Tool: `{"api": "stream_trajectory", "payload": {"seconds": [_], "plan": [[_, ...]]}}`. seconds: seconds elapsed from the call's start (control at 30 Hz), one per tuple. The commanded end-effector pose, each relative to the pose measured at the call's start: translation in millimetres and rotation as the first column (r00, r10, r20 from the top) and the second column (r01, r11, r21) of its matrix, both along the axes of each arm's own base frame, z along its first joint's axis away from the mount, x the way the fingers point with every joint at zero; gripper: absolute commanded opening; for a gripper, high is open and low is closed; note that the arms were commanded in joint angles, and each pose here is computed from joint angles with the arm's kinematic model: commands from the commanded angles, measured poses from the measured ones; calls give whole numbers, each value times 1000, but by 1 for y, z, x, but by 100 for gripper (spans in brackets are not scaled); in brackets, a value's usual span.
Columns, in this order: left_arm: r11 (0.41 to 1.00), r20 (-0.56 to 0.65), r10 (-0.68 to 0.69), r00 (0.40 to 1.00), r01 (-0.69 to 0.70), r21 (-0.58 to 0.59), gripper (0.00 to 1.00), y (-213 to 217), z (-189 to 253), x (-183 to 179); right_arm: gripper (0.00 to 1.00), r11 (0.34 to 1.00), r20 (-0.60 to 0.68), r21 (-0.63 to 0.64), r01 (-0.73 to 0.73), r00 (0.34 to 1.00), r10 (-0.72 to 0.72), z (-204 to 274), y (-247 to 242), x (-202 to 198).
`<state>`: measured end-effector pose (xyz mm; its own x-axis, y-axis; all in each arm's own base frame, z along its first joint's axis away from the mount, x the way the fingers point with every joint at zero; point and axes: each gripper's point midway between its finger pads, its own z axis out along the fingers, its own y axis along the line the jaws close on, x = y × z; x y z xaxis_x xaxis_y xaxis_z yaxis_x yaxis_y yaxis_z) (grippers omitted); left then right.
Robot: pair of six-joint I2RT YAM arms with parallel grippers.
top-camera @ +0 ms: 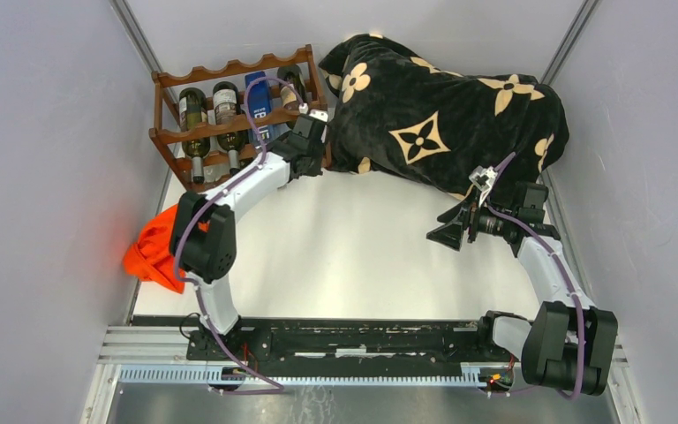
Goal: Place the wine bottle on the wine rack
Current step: Adjust the wine bottle in the wine rack.
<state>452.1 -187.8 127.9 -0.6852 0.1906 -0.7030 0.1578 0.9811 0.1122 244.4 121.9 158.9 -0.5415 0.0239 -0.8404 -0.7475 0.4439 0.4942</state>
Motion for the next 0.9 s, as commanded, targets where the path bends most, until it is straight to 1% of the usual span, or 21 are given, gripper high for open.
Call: {"api": "stream_trajectory", "payload": {"seconds": [0.0, 0.07, 0.13, 0.17, 0.23, 0.27, 0.37, 0.4, 0.47, 0.5, 0.53, 0.6, 0.67, 0.77, 0.87], "plan": [[956, 90, -106, 990, 126, -264, 21, -29, 68, -30, 98, 997, 141, -73, -11, 990, 21, 17, -7, 12], [921, 125, -152, 980, 187, -343, 29, -37, 91, -49, 98, 992, 202, -130, -6, 979, 32, 20, -10, 13], [877, 189, -188, 964, 251, -409, 38, -42, 124, -67, 98, 976, 276, -213, 40, 961, 21, 22, -19, 19], [857, 221, -197, 955, 277, -434, 44, -43, 140, -76, 98, 963, 321, -258, 75, 947, 13, 24, -24, 23], [818, 297, -219, 930, 340, -463, 58, -41, 176, -94, 98, 915, 423, -349, 204, 905, -41, 31, -43, 36], [803, 337, -221, 915, 367, -470, 63, -39, 193, -104, 98, 890, 463, -375, 259, 884, -63, 35, -50, 40], [769, 442, -202, 874, 421, -482, 85, -26, 238, -132, 98, 805, 613, -407, 433, 782, -111, 75, -72, 50], [760, 470, -184, 863, 428, -489, 90, -21, 251, -141, 98, 774, 653, -394, 496, 744, -144, 93, -80, 53], [732, 536, -146, 831, 455, -507, 98, -8, 284, -166, 98, 705, 712, -330, 628, 655, -251, 137, -98, 58], [719, 562, -131, 817, 468, -514, 99, -4, 297, -176, 98, 687, 735, -298, 663, 619, -278, 162, -102, 59], [706, 585, -115, 802, 481, -520, 100, 1, 311, -186, 98, 686, 737, -284, 669, 611, -290, 178, -102, 58], [689, 624, -85, 777, 498, -526, 100, 12, 335, -205, 98, 721, 763, -262, 642, 595, -253, 216, -91, 50], [680, 660, -54, 750, 512, -525, 100, 24, 356, -222, 98, 761, 806, -226, 609, 555, -205, 252, -79, 37], [681, 703, 3, 712, 513, -523, 100, 43, 382, -243, 98, 797, 817, -154, 584, 529, -230, 295, -68, 25], [684, 733, 48, 679, 512, -519, 100, 60, 401, -262, 98, 801, 801, -75, 594, 514, -307, 324, -66, 17]]}}
